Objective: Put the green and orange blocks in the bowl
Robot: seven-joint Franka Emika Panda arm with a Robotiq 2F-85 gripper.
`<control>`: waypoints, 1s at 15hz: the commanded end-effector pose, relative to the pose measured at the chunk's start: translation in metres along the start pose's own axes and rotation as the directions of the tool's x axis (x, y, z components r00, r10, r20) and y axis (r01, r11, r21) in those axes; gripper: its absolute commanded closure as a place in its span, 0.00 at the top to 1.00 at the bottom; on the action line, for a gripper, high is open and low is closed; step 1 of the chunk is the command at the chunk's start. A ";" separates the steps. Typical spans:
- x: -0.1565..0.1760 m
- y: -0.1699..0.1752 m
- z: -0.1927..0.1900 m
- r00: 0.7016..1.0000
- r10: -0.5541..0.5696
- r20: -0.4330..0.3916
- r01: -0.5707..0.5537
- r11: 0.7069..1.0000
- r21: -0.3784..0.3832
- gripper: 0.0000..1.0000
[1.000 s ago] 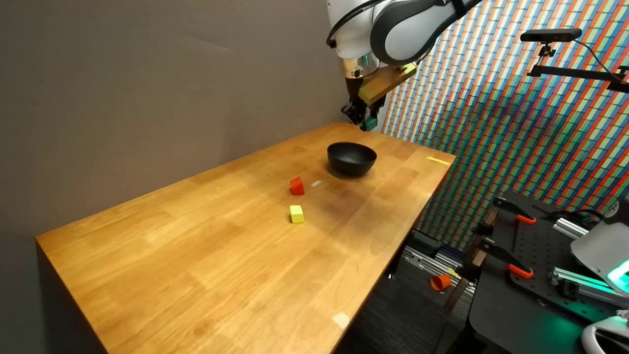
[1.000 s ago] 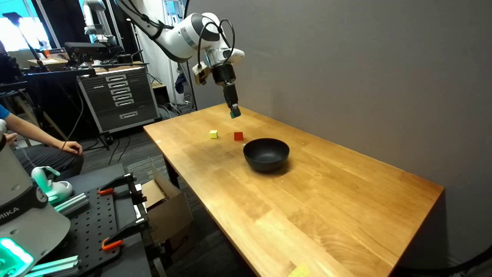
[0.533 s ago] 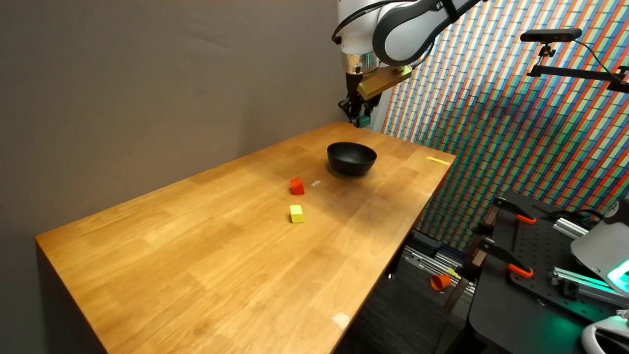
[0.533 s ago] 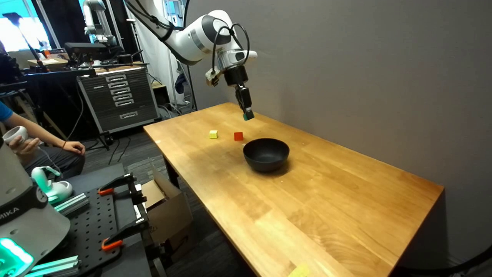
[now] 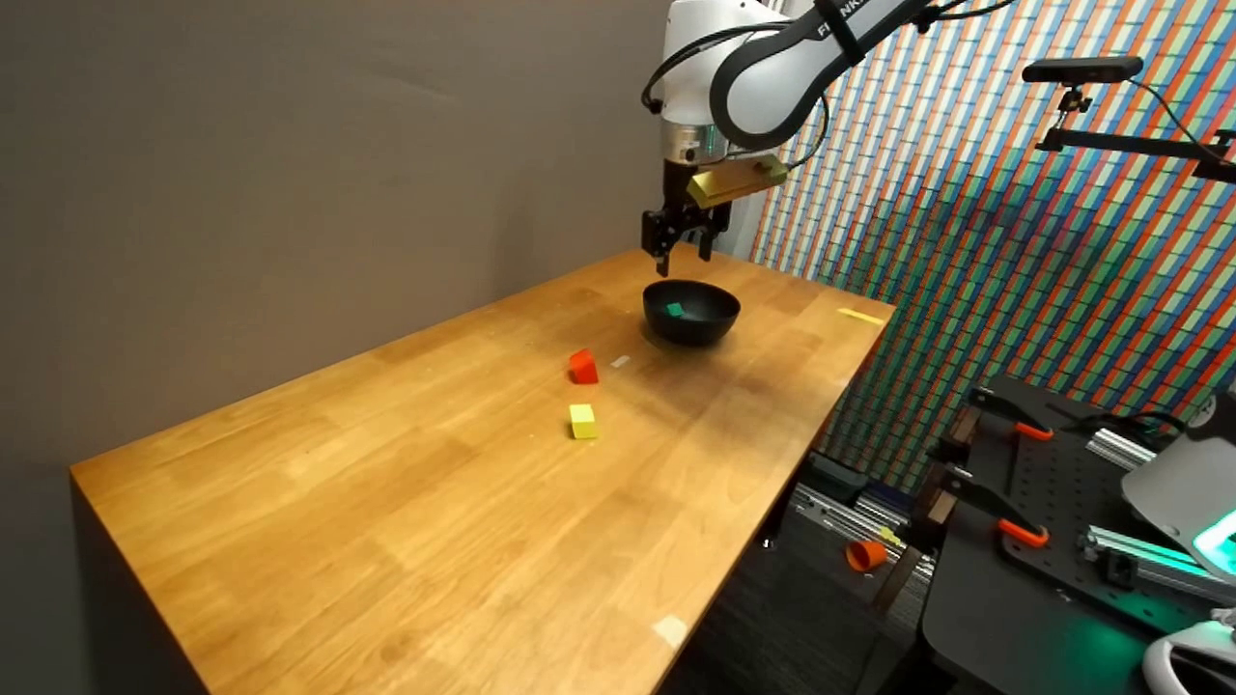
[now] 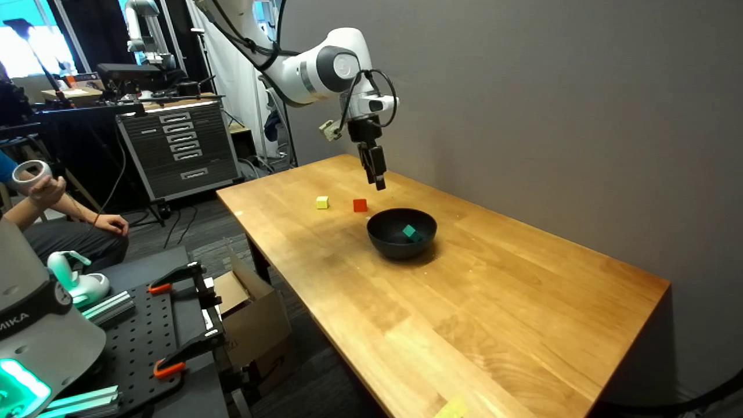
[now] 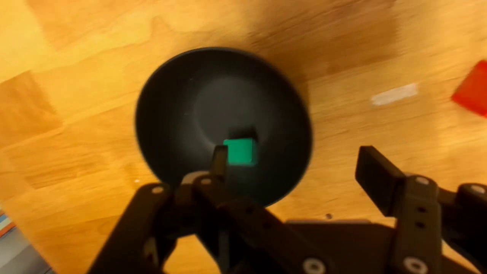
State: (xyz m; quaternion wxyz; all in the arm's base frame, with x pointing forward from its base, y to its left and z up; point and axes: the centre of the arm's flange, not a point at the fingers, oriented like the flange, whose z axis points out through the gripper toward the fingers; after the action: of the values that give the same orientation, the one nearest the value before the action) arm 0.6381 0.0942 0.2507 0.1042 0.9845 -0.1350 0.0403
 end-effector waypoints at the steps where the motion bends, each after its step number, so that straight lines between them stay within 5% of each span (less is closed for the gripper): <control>1: 0.011 -0.064 -0.001 0.996 -0.068 0.052 0.058 0.985 0.163 1.00; 7: -0.007 -0.149 0.029 0.983 -0.144 0.112 0.111 0.959 0.261 1.00; 15: -0.007 -0.189 0.082 0.981 -0.186 0.047 0.180 0.977 0.114 1.00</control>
State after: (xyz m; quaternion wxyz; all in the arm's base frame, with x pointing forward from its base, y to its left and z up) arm 0.6607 0.2494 0.1447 0.0160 0.9985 -0.0524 -0.0085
